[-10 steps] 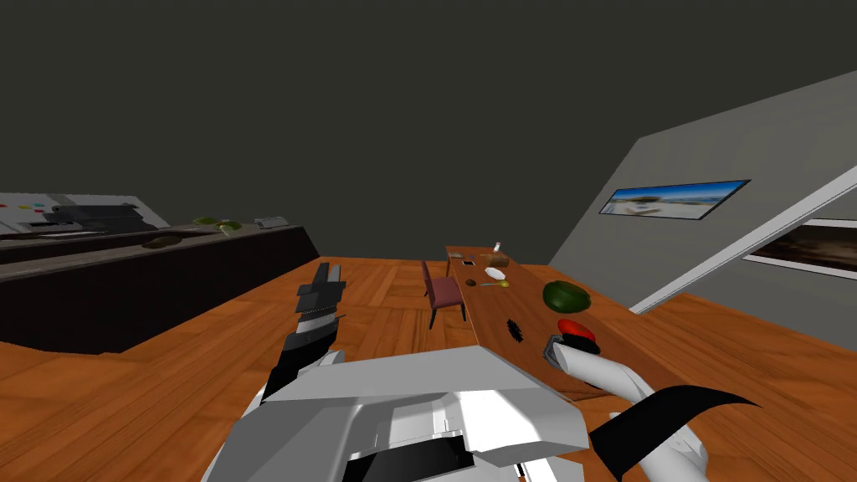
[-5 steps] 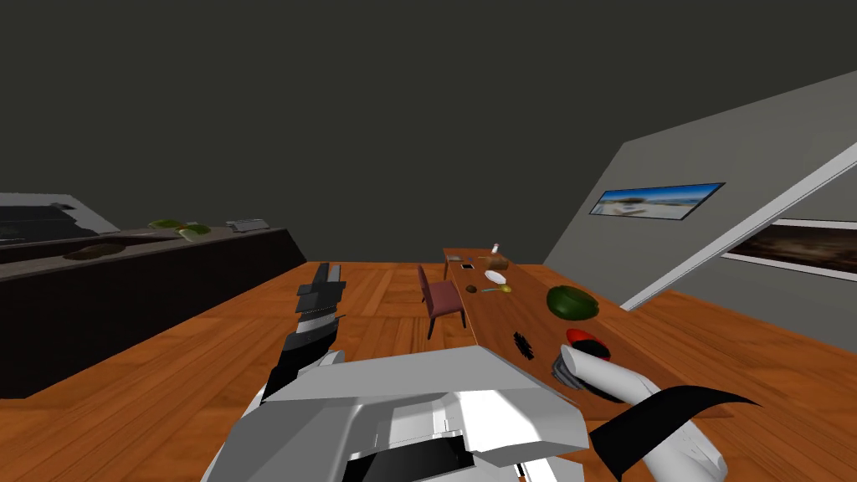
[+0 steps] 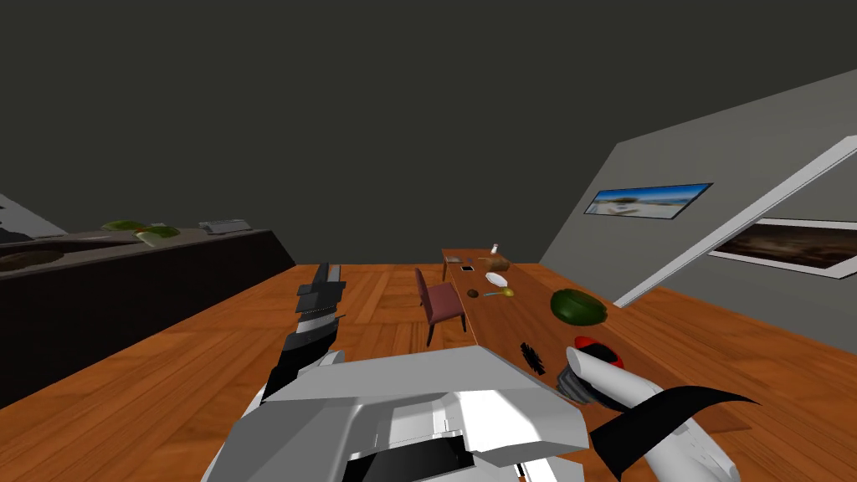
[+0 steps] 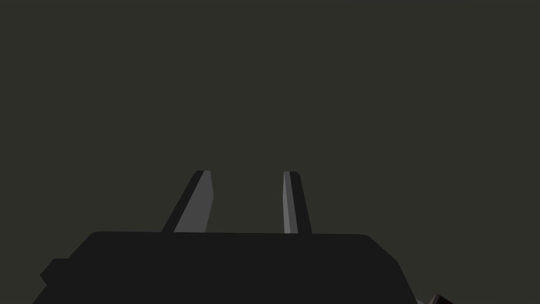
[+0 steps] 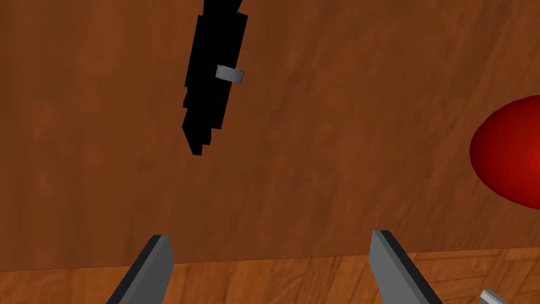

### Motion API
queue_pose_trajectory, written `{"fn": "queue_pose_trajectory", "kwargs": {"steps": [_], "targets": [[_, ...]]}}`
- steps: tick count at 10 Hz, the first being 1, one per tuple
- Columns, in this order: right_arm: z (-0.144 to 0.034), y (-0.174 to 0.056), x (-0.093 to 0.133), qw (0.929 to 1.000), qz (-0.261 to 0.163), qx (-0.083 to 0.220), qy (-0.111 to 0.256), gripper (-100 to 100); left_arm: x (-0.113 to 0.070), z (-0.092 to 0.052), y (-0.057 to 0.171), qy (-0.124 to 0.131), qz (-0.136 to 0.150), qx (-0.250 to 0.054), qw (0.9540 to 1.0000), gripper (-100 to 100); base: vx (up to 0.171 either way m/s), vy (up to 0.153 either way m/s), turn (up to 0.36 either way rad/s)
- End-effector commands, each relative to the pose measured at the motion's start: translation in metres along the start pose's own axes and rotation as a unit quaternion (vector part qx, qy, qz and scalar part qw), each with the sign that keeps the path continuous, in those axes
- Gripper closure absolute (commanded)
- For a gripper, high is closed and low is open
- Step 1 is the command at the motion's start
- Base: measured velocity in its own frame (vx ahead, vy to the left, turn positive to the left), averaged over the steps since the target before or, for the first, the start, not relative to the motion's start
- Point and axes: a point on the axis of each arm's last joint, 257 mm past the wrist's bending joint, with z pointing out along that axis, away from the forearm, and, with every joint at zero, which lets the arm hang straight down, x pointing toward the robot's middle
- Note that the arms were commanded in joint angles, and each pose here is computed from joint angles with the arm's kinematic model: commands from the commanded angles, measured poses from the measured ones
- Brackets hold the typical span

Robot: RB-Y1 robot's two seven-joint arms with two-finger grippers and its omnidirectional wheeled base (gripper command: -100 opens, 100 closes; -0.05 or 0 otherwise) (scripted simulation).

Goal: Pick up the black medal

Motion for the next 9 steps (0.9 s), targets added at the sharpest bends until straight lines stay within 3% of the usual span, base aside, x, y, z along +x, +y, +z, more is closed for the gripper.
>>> {"fn": "queue_pose_trajectory", "kwargs": {"steps": [1, 4, 9], "targets": [[0.002, -0.010, -0.012, 0.9992, 0.024, 0.029, -0.013, -100, 0.000, 0.000, 0.000, 0.000, 0.000, 0.000, 1.0000, 0, 0.183, -0.014, -0.111], [0.004, -0.023, -0.023, 0.9970, 0.043, 0.059, -0.027, -100, 0.000, 0.000, 0.000, 0.000, 0.000, 0.000, 1.0000, 0, 0.154, -0.001, -0.067], [0.003, -0.057, -0.046, 0.9837, 0.098, 0.139, -0.058, -100, 0.000, 0.000, 0.000, 0.000, 0.000, 0.000, 1.0000, 0, 0.140, -0.003, -0.084]]}}
